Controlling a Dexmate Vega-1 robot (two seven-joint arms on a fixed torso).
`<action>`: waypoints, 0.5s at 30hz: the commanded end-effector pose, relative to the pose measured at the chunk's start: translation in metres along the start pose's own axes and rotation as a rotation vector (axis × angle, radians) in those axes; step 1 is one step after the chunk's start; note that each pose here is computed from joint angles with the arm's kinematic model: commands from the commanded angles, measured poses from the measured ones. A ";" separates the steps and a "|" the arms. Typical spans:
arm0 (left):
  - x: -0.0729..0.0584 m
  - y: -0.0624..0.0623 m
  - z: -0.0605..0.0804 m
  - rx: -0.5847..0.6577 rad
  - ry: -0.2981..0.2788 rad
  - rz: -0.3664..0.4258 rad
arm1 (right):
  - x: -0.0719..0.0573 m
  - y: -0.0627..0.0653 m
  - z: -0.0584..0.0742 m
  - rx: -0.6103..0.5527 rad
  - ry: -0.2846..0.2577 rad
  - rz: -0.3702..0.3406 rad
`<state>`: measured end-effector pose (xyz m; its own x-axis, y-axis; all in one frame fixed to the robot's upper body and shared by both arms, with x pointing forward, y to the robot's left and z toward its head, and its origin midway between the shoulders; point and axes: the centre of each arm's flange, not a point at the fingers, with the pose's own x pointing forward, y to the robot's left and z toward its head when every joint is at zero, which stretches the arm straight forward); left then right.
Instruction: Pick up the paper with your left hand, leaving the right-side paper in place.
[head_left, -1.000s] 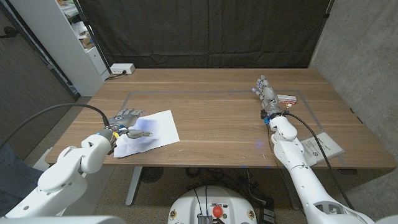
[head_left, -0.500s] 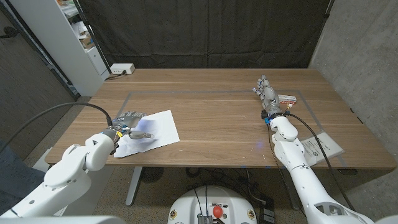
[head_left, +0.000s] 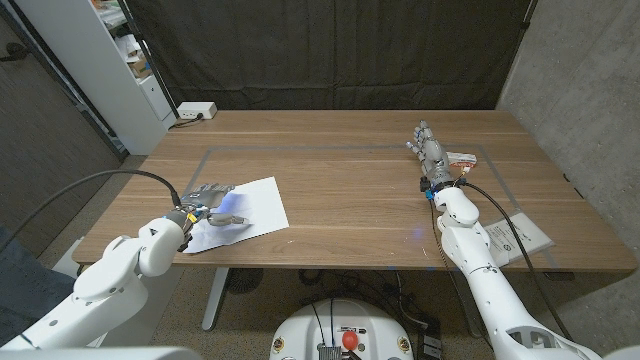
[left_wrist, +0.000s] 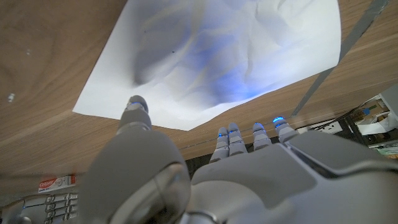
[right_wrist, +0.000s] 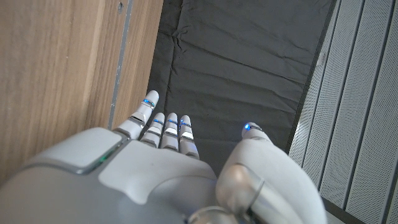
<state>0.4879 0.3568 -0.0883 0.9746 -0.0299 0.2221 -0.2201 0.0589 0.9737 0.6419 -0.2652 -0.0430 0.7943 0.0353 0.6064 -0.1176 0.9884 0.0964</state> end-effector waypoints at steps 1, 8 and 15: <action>0.001 -0.014 -0.003 -0.060 -0.003 -0.002 | -0.001 0.002 -0.001 -0.007 0.008 0.003; 0.001 -0.019 -0.003 -0.062 0.006 -0.020 | 0.000 0.004 -0.003 -0.003 0.011 0.006; 0.002 -0.024 -0.005 -0.075 0.011 -0.031 | 0.001 0.005 -0.008 -0.002 0.022 0.008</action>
<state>0.4922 0.3577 -0.1029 0.9772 -0.0319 0.2097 -0.2052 0.1069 0.9729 0.6423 -0.2622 -0.0448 0.7986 0.0407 0.6005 -0.1187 0.9888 0.0907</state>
